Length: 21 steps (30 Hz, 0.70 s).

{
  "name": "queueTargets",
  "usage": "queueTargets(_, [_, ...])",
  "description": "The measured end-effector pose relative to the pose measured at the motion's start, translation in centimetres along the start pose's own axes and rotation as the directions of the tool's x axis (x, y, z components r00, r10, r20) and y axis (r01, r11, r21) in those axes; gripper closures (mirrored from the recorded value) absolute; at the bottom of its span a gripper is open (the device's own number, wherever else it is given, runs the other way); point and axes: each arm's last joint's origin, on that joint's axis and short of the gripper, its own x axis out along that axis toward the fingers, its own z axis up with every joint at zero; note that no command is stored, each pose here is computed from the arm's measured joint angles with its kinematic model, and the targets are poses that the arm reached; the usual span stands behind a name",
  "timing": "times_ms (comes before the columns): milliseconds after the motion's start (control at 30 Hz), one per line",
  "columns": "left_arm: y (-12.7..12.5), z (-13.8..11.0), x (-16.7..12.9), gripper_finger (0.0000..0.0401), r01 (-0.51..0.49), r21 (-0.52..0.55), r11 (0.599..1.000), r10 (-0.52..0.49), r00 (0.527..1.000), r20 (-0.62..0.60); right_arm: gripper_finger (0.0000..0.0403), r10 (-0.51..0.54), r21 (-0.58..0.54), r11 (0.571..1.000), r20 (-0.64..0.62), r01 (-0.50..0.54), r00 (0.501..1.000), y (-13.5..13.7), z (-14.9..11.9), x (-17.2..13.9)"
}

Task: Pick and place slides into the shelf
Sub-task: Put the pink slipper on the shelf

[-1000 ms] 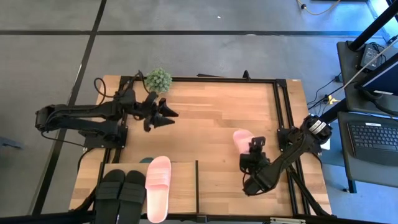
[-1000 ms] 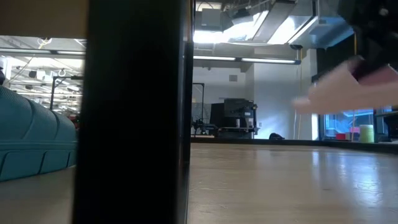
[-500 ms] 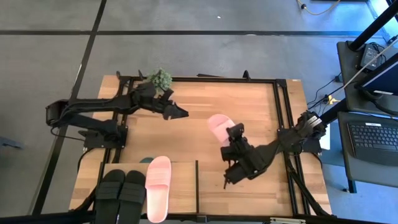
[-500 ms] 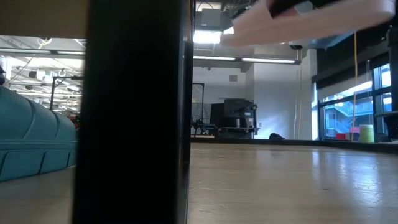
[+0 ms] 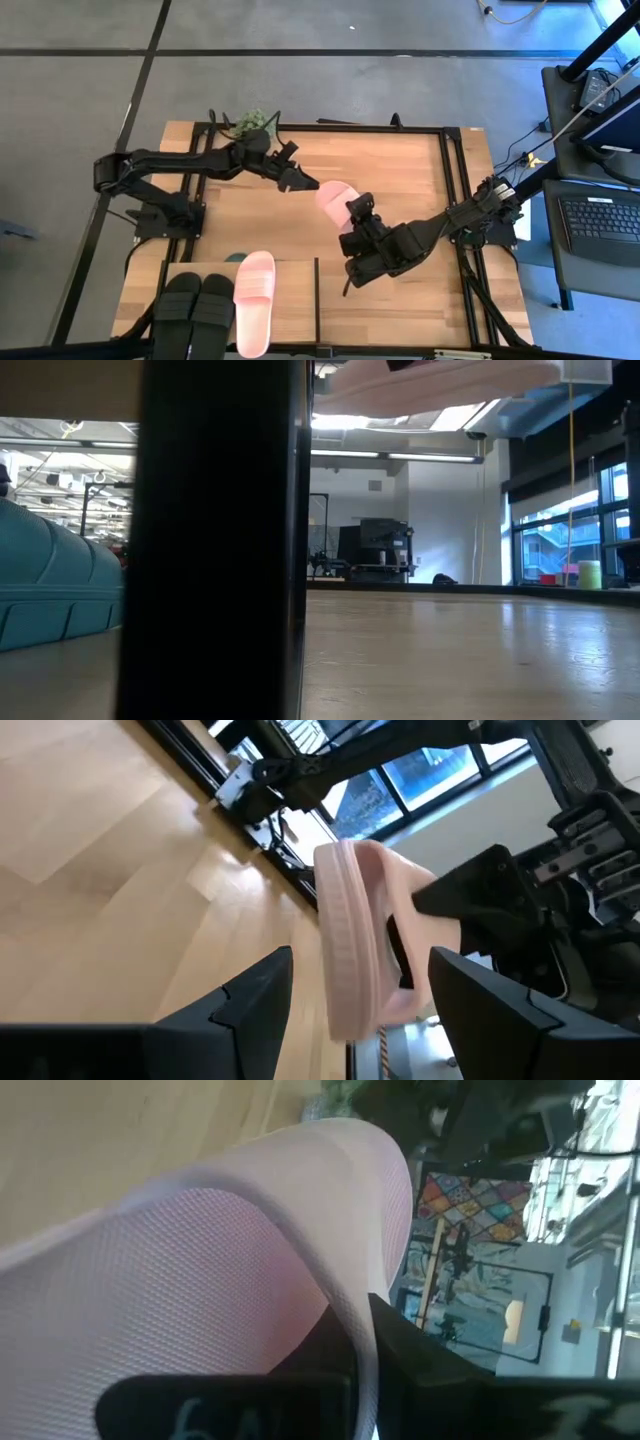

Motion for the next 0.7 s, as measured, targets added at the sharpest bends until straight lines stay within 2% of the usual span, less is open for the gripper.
queueTargets(367, [0.4,-0.6,1.4,0.0177,0.021,-0.016,1.0,-0.022,0.996,-0.081,0.0392,-0.018,-0.007,1.0,0.007,0.018,1.0,-0.4,0.3,0.4])
queueTargets(500, [0.1,-0.9,1.6,0.0178,0.032,0.003,0.999,-0.032,0.996,-0.089,0.0392,-0.024,0.023,0.999,0.01,0.024,1.0,-0.6,0.5,0.8])
queueTargets(700, [-0.2,-1.0,1.8,0.0205,0.048,0.052,0.998,-0.043,0.995,-0.084,0.0392,-0.029,0.021,0.999,0.02,0.029,0.999,-0.7,0.7,0.8])
